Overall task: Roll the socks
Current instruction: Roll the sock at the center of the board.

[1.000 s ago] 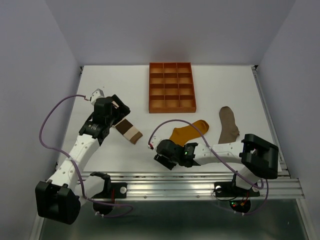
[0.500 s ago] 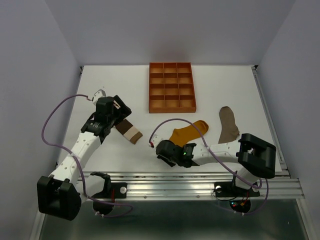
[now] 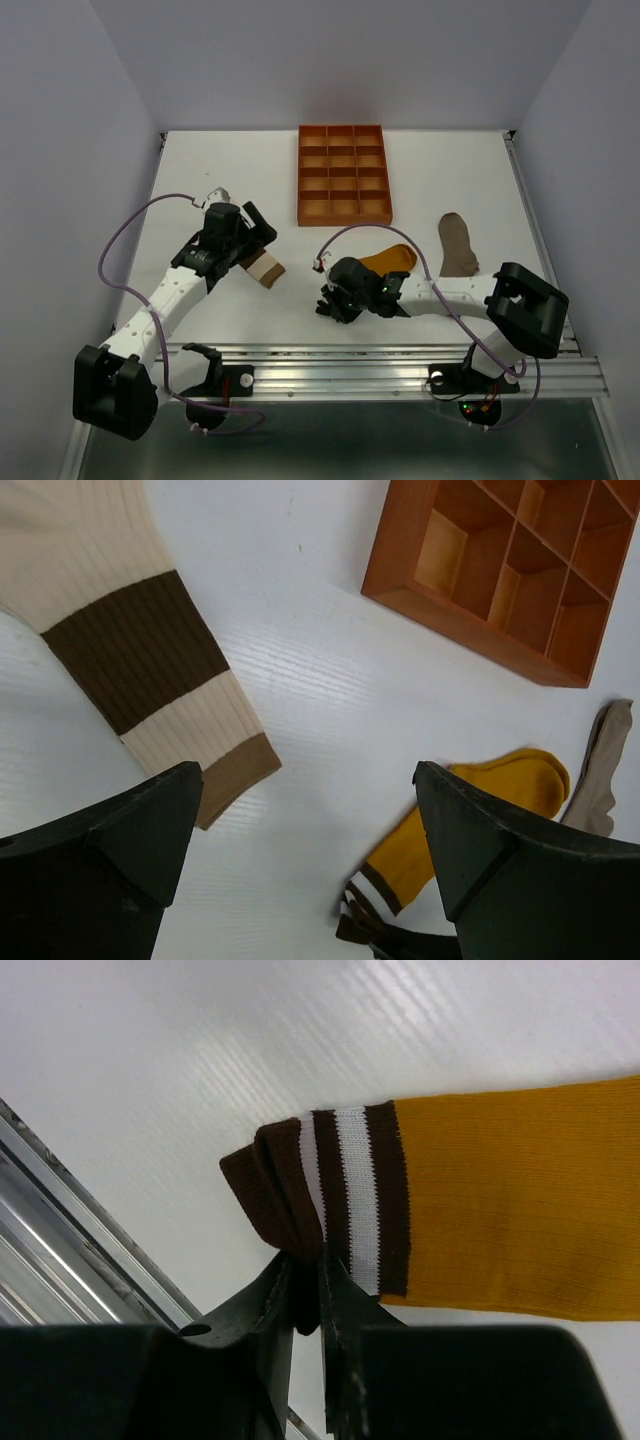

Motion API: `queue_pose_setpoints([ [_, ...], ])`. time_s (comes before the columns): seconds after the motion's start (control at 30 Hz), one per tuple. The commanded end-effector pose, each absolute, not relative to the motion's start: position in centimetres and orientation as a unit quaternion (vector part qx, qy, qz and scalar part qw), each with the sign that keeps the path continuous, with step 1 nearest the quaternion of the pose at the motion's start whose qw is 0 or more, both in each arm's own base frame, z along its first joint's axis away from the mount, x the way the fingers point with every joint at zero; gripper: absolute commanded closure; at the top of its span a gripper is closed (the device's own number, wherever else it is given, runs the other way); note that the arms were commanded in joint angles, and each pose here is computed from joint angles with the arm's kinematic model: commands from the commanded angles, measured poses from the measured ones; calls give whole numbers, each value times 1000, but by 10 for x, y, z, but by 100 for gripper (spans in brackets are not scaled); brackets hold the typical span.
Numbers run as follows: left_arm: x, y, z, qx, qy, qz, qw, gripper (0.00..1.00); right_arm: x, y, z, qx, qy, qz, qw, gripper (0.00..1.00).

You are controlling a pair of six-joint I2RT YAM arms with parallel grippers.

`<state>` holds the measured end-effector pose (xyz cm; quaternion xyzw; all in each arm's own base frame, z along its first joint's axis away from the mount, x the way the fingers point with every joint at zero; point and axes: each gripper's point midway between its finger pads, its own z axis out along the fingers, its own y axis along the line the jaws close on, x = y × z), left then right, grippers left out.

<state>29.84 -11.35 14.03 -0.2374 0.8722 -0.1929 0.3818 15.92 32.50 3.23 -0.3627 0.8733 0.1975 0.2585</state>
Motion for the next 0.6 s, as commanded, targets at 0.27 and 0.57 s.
queue_pose_setpoints([
  [0.27, 279, -158, 132, -175, 885, -239, 359, 1, 161, 341, 58, -269, 863, 365, 224, 88],
  [0.57, 261, -185, 134, -120, 885, -284, 348, 1, 182, 327, 60, -179, 874, 402, 204, 90],
])
